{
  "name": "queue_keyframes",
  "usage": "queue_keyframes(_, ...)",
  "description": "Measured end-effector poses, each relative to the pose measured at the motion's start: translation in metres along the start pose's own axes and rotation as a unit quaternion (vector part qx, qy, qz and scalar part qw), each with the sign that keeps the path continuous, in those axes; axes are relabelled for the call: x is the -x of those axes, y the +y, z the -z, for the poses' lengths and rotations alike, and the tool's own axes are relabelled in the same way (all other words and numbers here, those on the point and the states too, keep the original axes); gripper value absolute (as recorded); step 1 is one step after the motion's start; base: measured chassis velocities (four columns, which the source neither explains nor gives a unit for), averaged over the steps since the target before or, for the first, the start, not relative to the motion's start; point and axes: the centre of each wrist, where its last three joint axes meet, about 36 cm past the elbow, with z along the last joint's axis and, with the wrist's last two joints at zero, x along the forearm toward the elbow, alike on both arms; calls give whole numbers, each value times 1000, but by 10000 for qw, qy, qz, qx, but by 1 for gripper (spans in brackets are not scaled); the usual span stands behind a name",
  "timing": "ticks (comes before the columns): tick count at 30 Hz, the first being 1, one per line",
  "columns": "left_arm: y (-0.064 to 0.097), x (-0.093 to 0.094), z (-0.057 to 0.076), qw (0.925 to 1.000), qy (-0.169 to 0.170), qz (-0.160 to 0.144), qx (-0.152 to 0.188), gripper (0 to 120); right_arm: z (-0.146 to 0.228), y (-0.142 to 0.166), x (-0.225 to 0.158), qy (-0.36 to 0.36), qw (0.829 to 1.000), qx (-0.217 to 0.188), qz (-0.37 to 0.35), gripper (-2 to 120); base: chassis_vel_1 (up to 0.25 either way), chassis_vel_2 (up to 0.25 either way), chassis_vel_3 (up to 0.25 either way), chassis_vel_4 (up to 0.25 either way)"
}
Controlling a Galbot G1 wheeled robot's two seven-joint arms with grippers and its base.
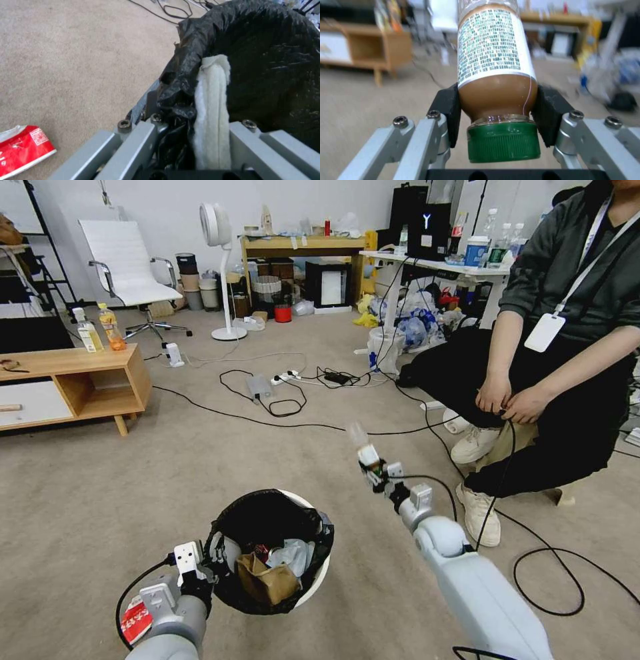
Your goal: Pick up the trash bin and place the garbage on the floor into it.
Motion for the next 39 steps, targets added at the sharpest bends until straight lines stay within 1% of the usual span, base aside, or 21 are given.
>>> queue_keyframes(1, 0, 0, 0, 10000, 0, 0, 0, 6, 0, 0, 0, 0, 10000, 0, 0, 43, 0, 0, 0, 0)
queue_keyframes(2, 0, 0, 0, 10000, 6, 4, 0, 6, 10, 3, 2, -228, 9996, 53, 149, 43, 0, 0, 0, 0)
queue_keyframes(3, 0, 0, 0, 10000, 6, 4, 0, 6, 10, 3, 2, -228, 9996, 53, 149, 43, 0, 0, 0, 0)
queue_keyframes(5, 1, 1, -1, 10000, 24, 17, -3, 6, 33, 14, 5, -703, 9962, 177, 490, 43, 0, 0, 0, 0)
queue_keyframes(6, 1, 1, -1, 10000, 24, 17, -3, 6, 33, 14, 5, -703, 9962, 177, 490, 43, 0, 0, 0, 0)
queue_keyframes(8, 1, 2, -2, 10000, 38, 21, -12, 6, 47, 24, 4, -974, 9920, 213, 777, 43, 0, 0, 0, 0)
queue_keyframes(11, 0, 2, -3, 10000, 49, 22, -18, 6, 52, 29, 1, -1068, 9899, 209, 914, 43, 0, 0, 0, 0)
queue_keyframes(14, 0, 3, -4, 10000, 67, 27, -21, 6, 62, 40, -11, -1192, 9830, 155, 1387, 43, 0, 0, 0, 0)
queue_keyframes(19, 0, 3, -4, 10000, 66, 30, -21, 6, 57, 39, -28, -1034, 9796, 85, 1721, 43, 0, 0, 0, 0)
queue_keyframes(20, 0, 3, -4, 10000, 65, 30, -20, 6, 50, 35, -39, -878, 9790, 22, 1837, 43, 0, 0, 0, 0)
queue_keyframes(23, 0, 3, -4, 10000, 63, 30, -20, 6, 44, 32, -47, -756, 9787, -20, 1908, 43, 0, 0, 0, 0)
queue_keyframes(25, 1, 4, -4, 10000, 66, 32, -16, 6, 34, 28, -63, -539, 9772, -70, 2050, 43, 0, 0, 0, 0)
queue_keyframes(29, 1, 5, -4, 10000, 70, 30, -13, 6, 29, 28, -71, -407, 9756, -92, 2154, 43, 0, 0, 0, 0)
queue_keyframes(31, 1, 5, -4, 10000, 68, 31, -4, 6, 21, 28, -78, -225, 9712, -162, 2368, 43, 0, 0, 0, 0)
queue_keyframes(38, 2, 5, -4, 10000, 60, 39, 0, 6, 9, 30, -82, -13, 9645, -235, 2631, 43, 0, 0, 0, 0)
queue_keyframes(39, 2, 5, -3, 10000, 57, 38, -3, 6, 4, 31, -83, 60, 9608, -274, 2757, 43, 0, 0, 0, 0)
